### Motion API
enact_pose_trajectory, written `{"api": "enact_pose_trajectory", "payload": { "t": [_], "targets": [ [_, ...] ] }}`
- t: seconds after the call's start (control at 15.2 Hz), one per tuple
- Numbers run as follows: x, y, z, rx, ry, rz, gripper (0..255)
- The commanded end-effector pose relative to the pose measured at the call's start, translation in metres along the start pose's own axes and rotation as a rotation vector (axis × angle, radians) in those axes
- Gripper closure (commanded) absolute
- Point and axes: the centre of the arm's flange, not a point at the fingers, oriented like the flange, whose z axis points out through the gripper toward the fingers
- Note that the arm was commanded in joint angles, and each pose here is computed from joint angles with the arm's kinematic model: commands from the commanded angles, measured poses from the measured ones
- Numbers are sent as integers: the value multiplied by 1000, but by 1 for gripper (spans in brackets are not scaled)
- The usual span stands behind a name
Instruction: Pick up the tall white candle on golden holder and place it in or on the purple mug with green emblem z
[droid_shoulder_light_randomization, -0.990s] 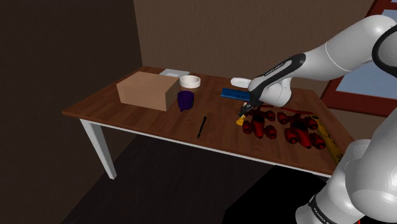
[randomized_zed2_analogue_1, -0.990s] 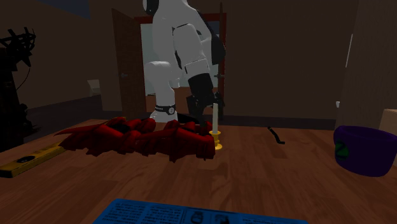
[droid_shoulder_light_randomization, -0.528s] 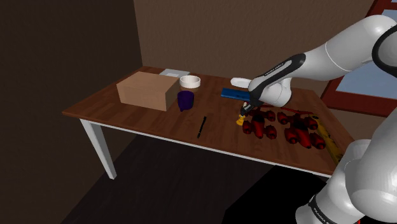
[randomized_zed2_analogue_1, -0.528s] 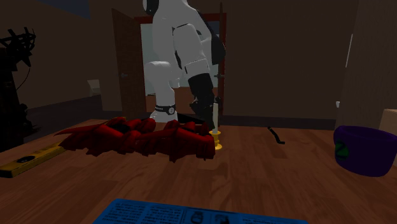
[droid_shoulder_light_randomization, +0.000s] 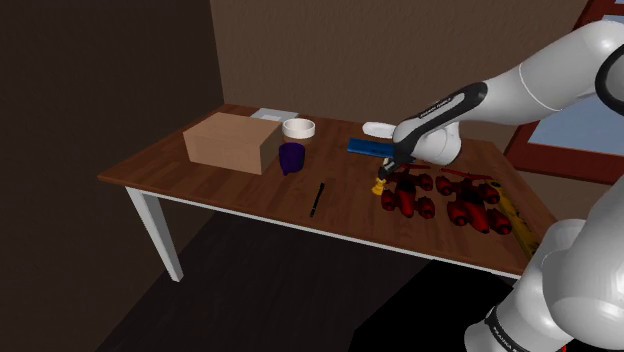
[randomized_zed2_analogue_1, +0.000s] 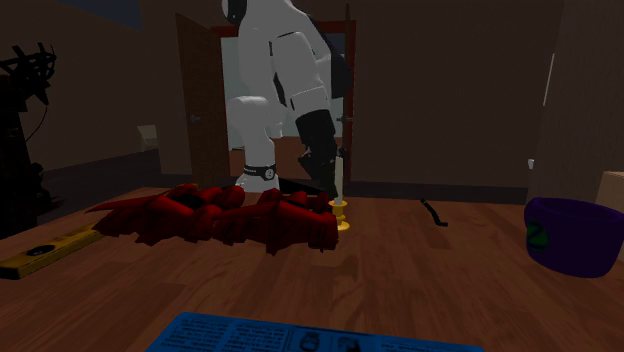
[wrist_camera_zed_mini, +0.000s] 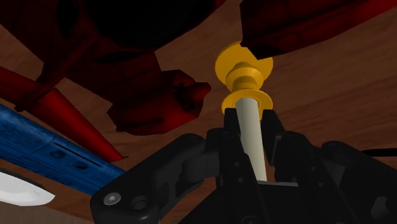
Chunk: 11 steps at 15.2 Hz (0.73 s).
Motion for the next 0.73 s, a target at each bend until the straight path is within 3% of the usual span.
{"api": "enact_pose_trajectory", "payload": {
  "t": [0.0, 0.66],
  "targets": [
    [4, 0, -9, -1, -1, -1, 255],
    [26, 0, -57, -1, -1, -1, 255]
  ]
}}
